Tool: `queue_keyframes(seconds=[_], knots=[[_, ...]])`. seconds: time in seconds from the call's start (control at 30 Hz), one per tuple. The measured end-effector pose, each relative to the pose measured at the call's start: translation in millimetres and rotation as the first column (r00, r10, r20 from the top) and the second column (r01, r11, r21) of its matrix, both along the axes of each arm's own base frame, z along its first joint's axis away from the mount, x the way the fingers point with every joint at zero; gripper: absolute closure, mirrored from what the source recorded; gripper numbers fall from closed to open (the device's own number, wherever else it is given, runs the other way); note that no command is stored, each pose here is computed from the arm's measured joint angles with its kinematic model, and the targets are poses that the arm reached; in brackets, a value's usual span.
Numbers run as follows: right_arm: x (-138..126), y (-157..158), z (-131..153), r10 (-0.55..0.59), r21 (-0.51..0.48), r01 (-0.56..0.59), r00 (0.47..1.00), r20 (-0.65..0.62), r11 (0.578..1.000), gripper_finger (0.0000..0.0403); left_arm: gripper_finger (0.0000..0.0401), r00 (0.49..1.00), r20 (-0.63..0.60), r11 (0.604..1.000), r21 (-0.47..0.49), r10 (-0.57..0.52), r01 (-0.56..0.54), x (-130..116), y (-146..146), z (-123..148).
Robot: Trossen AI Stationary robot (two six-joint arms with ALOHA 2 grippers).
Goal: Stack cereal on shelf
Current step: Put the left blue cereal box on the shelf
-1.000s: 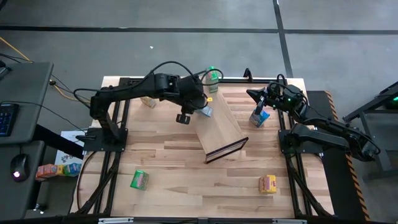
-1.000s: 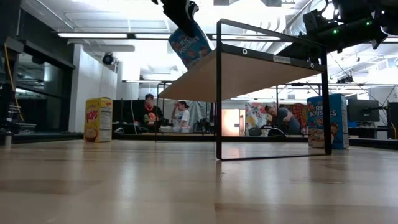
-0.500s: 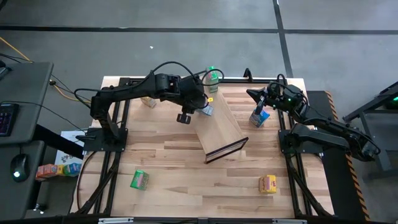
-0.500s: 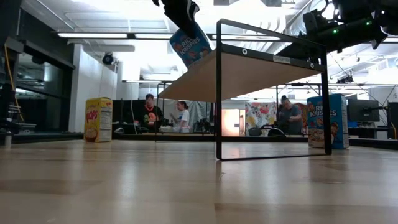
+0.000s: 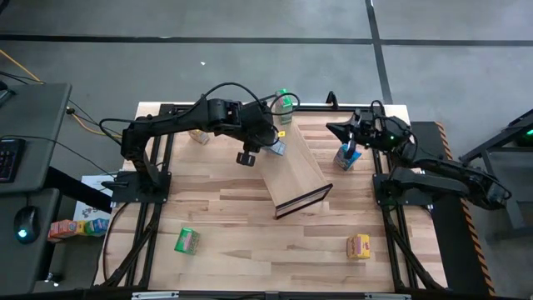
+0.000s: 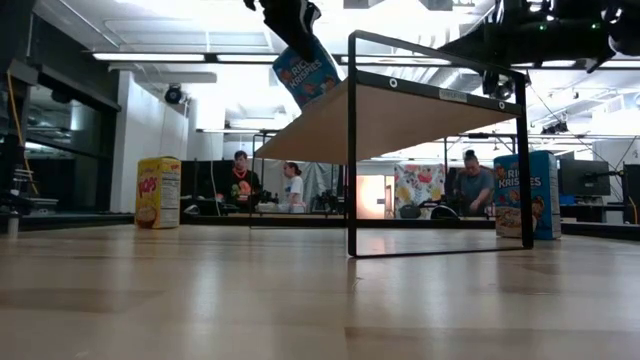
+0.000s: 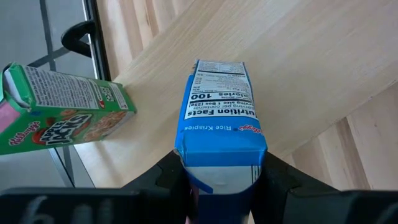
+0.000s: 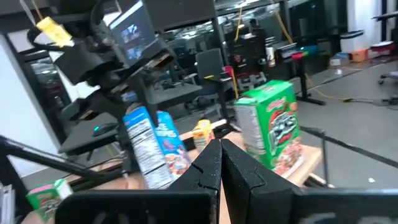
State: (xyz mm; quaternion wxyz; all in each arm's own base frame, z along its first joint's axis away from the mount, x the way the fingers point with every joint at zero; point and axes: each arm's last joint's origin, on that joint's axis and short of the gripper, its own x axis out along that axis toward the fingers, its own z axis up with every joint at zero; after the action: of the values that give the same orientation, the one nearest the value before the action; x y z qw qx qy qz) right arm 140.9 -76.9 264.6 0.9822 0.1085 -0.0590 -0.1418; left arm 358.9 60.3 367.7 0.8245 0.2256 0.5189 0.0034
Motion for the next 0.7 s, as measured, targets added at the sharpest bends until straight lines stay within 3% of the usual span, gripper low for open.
queue_keyframes(seconds=[0.27,0.53,0.7], knots=[[25.9,11.1,-14.5,0.109,0.078,-0.104,0.992,-0.06,0.992,0.0402,0.0286,1.0,-0.001,1.0,0.0,0.0,0.0,0.1,0.0,-0.1],[59.6,20.5,-28.0,0.231,0.098,-0.222,0.968,-0.096,0.97,0.0403,0.0286,1.0,-0.002,1.0,0.0,-0.001,0.001,0.1,0.0,-0.3],[86.9,26.6,-20.8,0.284,0.075,-0.276,0.95,-0.127,0.958,0.0403,0.0286,1.0,-0.005,1.0,0.004,-0.007,0.007,0.5,-1.9,-0.8]])
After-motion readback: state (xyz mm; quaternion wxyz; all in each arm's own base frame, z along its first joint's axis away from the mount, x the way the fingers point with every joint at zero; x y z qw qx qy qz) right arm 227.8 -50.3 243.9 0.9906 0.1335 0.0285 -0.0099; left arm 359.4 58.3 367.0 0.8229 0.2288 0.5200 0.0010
